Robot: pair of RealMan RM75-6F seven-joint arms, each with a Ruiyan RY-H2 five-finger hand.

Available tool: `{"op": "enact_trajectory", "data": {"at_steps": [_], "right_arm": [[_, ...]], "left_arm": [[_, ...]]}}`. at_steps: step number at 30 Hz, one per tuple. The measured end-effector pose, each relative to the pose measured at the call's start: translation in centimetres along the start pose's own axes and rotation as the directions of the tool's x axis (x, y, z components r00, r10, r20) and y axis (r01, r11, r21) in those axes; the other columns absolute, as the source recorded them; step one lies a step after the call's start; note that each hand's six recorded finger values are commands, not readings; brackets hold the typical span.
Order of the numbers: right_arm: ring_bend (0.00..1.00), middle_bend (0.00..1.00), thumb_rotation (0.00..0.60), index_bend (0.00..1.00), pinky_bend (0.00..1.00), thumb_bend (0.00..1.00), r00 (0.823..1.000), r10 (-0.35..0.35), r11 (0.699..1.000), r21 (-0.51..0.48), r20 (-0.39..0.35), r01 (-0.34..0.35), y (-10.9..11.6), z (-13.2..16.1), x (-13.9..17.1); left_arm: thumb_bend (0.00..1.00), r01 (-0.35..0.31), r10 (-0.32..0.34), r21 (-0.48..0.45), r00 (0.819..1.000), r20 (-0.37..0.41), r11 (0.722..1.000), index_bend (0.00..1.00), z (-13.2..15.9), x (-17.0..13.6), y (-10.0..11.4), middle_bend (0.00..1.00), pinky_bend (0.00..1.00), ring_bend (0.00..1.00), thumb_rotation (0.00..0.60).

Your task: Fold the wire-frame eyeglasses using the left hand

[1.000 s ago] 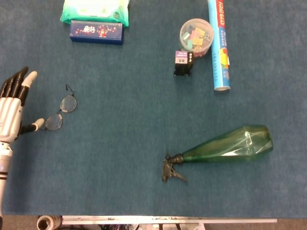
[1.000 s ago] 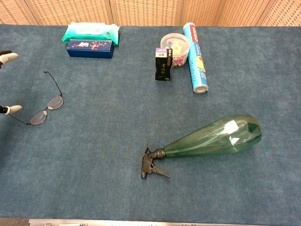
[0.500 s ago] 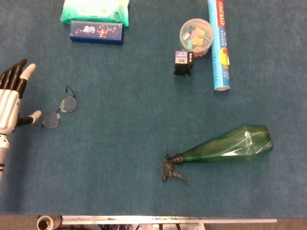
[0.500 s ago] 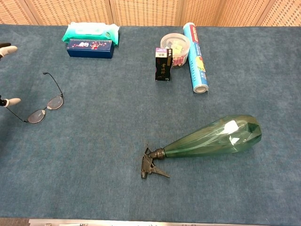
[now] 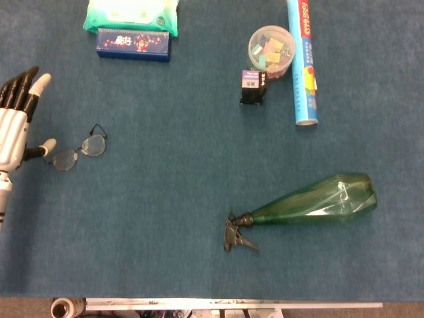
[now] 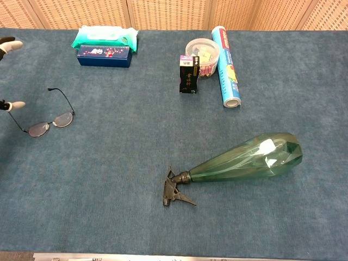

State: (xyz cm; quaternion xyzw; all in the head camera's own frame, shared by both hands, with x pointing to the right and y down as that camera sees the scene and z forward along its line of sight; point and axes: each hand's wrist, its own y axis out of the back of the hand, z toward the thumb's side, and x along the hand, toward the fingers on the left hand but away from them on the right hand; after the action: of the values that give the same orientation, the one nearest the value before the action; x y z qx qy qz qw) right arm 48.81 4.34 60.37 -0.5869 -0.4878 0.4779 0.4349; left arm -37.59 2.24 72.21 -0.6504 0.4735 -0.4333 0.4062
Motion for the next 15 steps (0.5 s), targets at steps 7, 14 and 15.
{"op": "enact_trajectory", "data": {"at_steps": [7,14,15], "right_arm": [[0.21,0.23,0.6,0.05,0.51,0.01,1.0,-0.001,1.0,-0.001,0.0,0.001,0.0,0.0,-0.1],[0.21,0.23,0.6,0.05,0.51,0.01,1.0,-0.002,1.0,-0.002,-0.001,0.001,0.0,0.0,-0.1],[0.21,0.23,0.6,0.05,0.51,0.01,1.0,-0.001,1.0,-0.003,-0.003,0.001,0.0,0.0,-0.1]], "left_arm": [[0.0,-0.003,0.003,-0.002,1.0,-0.002,1.0,0.0,-0.1,0.2,0.1,0.0,0.08,0.0,0.6],[0.0,0.012,-0.013,-0.037,1.0,-0.008,0.999,0.0,0.5,-1.1,-0.2,0.0,0.08,0.0,0.6],[0.0,0.017,-0.017,-0.041,1.0,-0.009,0.999,0.0,0.7,-1.4,-0.2,0.0,0.08,0.0,0.6]]}}
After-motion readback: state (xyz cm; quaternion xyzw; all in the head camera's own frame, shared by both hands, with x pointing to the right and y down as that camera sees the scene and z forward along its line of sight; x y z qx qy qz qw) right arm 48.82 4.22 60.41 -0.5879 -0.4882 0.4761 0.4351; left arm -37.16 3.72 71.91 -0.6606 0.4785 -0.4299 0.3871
